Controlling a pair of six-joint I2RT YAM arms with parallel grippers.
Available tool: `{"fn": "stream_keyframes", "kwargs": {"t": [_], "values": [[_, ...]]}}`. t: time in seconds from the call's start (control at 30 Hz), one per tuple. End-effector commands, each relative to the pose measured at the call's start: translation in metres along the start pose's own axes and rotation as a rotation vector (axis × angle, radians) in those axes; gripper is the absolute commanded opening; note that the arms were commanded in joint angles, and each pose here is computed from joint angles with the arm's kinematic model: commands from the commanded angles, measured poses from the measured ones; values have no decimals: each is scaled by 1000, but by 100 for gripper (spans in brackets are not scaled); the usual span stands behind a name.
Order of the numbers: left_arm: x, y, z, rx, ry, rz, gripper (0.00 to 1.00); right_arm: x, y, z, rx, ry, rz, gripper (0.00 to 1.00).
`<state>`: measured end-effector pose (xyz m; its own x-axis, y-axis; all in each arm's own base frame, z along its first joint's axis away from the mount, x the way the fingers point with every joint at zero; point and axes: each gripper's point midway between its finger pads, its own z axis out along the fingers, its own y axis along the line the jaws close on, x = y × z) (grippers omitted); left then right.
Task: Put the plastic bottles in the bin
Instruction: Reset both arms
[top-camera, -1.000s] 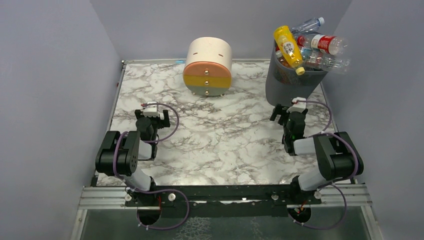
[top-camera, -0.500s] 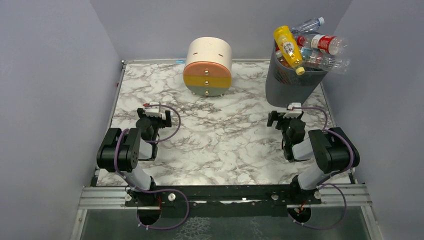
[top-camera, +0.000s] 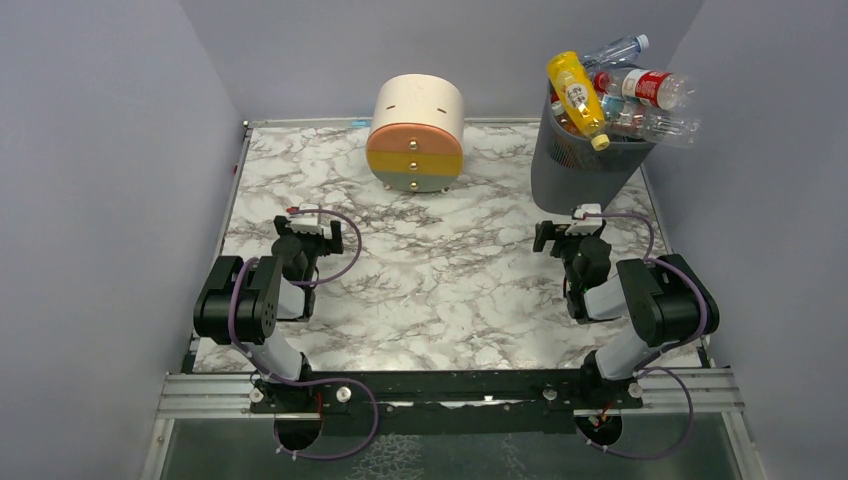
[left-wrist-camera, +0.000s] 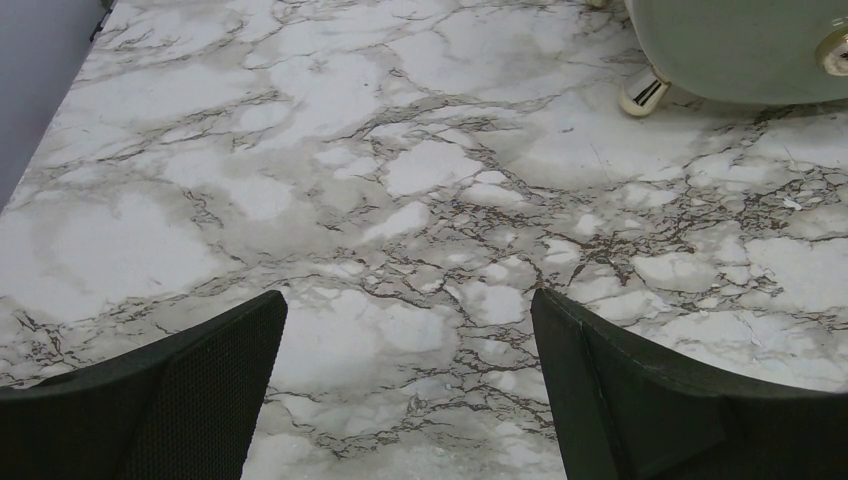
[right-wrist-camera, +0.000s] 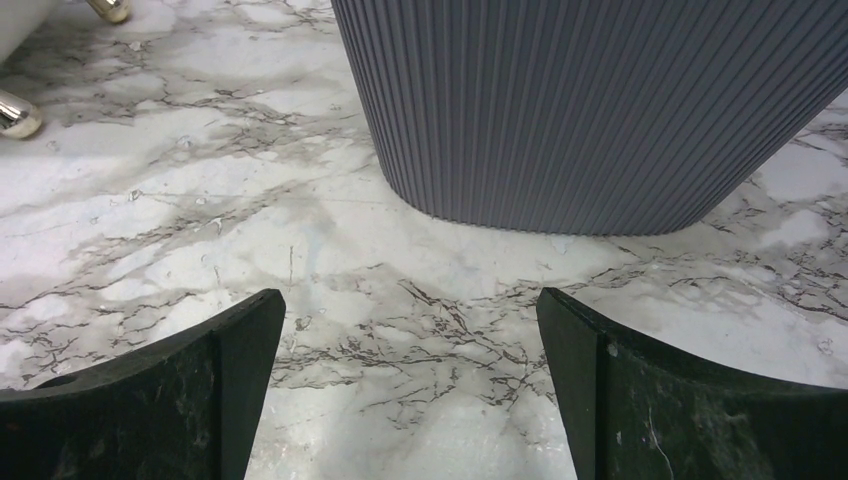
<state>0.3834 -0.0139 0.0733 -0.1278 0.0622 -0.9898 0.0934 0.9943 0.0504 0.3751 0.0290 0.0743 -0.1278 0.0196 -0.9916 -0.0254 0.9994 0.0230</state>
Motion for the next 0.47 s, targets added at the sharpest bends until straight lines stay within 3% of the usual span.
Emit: {"fn": "stream_keyframes", "kwargs": {"t": [0.0, 0.43], "values": [[-4, -2, -1, 18, -25, 6, 99, -13, 7, 4, -31, -52, -15, 100], [-2, -2, 1, 0, -11, 13, 99, -12, 7, 4, -30, -48, -15, 100]]}}
